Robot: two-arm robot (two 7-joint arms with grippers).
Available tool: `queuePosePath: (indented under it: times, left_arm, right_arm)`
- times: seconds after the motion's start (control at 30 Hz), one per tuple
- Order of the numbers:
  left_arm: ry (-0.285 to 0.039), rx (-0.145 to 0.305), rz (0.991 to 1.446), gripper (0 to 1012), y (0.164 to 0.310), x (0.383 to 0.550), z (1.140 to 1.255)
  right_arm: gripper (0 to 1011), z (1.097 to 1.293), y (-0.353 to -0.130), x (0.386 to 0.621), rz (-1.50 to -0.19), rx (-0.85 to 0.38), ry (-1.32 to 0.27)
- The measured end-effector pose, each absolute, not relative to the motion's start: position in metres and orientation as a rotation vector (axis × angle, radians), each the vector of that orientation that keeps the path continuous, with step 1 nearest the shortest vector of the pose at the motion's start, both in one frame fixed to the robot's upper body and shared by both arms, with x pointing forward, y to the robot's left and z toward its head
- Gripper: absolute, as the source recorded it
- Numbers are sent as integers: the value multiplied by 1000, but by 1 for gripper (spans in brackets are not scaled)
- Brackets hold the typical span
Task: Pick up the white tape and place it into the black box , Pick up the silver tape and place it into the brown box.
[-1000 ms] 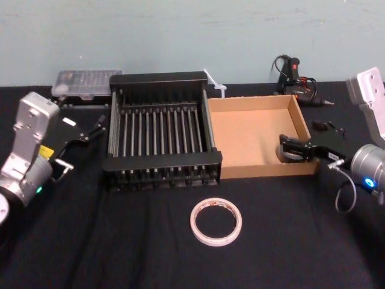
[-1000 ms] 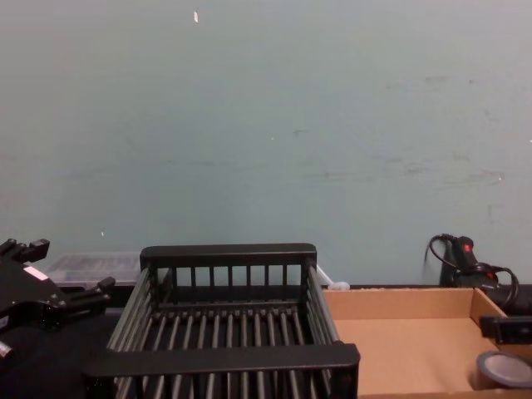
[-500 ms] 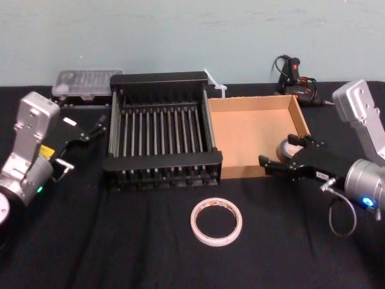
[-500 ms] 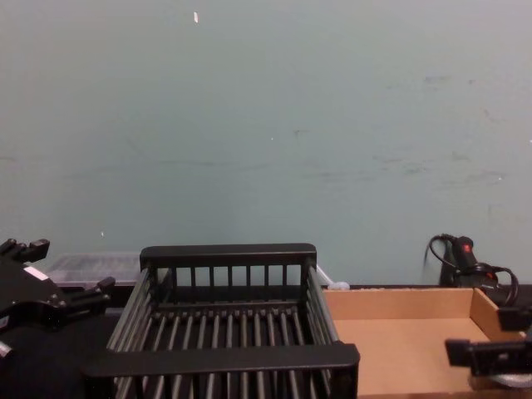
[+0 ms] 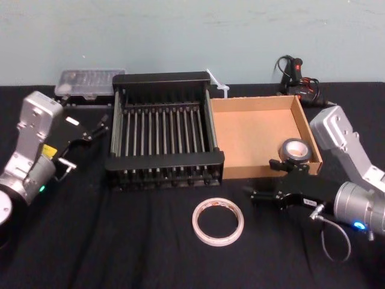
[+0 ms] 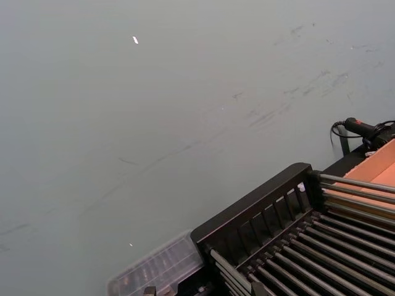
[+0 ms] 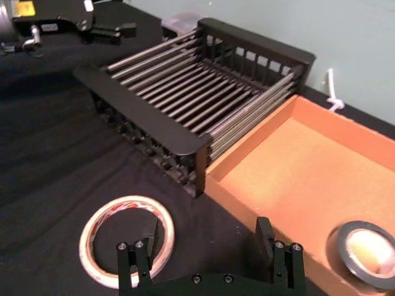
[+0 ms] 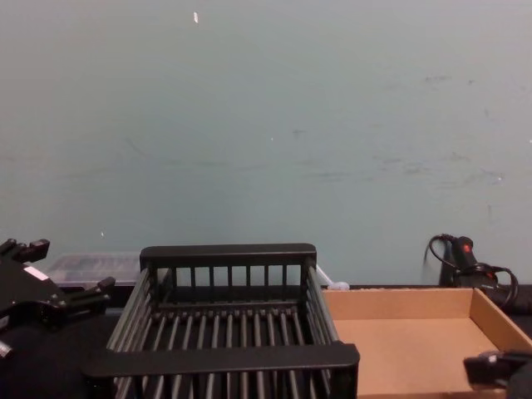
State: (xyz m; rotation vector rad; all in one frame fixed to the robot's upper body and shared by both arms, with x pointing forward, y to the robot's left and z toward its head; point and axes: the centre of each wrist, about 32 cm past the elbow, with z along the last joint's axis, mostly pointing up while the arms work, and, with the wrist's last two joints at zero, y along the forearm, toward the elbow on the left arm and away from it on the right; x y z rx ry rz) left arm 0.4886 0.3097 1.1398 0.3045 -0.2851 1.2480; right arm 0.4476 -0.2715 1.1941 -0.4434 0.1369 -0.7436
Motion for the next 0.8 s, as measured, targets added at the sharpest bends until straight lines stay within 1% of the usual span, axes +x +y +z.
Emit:
queuePosePath:
  times: [0.43,0.8]
  left_arm:
    - [-285,305,1248,1001,310,489,1140]
    - [-285,304,1248,1001,310,489,1140]
  right_arm:
    - [1000,1184,-262,449,-682,-489,181]
    - [1000,1177,-252,452,-679,-536,194]
